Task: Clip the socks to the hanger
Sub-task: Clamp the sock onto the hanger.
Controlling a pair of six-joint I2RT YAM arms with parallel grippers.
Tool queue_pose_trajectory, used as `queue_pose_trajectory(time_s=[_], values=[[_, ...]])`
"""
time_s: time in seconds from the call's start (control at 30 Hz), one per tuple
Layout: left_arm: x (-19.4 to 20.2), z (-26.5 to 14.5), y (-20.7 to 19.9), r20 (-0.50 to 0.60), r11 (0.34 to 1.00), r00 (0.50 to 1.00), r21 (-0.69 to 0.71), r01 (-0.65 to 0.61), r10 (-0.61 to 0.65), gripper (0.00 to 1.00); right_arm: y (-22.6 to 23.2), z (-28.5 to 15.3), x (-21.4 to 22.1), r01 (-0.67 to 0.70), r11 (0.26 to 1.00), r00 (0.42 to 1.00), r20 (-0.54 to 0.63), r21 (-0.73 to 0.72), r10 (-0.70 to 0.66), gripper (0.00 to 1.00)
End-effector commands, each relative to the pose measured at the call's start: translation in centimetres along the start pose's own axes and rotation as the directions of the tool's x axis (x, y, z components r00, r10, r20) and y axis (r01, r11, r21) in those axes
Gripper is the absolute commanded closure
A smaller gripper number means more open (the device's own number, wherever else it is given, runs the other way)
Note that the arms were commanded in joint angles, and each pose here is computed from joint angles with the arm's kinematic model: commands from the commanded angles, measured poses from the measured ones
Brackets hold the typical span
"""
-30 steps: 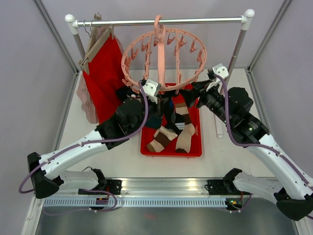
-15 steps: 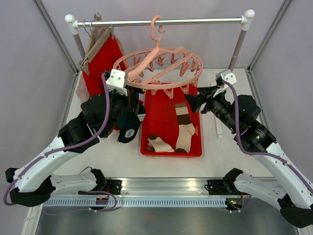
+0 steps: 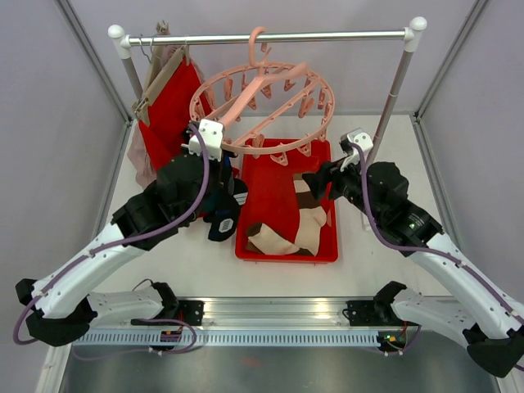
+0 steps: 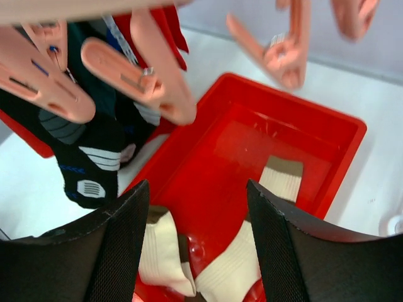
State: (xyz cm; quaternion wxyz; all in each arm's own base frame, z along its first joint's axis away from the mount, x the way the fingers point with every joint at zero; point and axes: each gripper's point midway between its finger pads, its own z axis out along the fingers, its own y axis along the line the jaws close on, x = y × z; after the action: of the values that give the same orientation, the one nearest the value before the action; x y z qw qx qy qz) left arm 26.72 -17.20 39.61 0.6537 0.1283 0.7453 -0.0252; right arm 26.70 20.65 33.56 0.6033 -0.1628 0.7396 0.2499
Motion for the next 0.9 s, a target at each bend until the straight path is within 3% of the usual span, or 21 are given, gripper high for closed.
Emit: queue_pose_trajectory(time_s=[0.0, 0.33, 0.7, 0.87], values=[[0.8, 1.3, 0.5, -0.002, 0.999, 1.0, -0.04, -0.001, 0.001, 0.98, -0.9, 0.9, 2.8, -0.021, 0.999, 0.997, -0.068, 0.045, 0.024, 0.31], [2.8, 3.7, 0.3, -0.035, 0.997, 0.998, -0.045, 0.058, -0.06, 0.97, -2.4, 5.0, 9.8, -0.05, 0.992, 0.976, -0.203, 0.118, 0.073, 0.34], [2.1, 4.4, -1.6, -0.004, 0.99, 0.99, 0.029, 0.141, -0.141, 0.97, -7.7, 12.5, 17.7, 0.03, 0.926, 0.941, -0.322, 0.375, 0.1, 0.34], [1.5, 4.2, -2.1, 0.005, 0.985, 0.987, 0.062, 0.16, -0.161, 0.97, -9.5, 15.7, 19.8, -0.001, 0.912, 0.92, -0.357, 0.41, 0.161, 0.35]])
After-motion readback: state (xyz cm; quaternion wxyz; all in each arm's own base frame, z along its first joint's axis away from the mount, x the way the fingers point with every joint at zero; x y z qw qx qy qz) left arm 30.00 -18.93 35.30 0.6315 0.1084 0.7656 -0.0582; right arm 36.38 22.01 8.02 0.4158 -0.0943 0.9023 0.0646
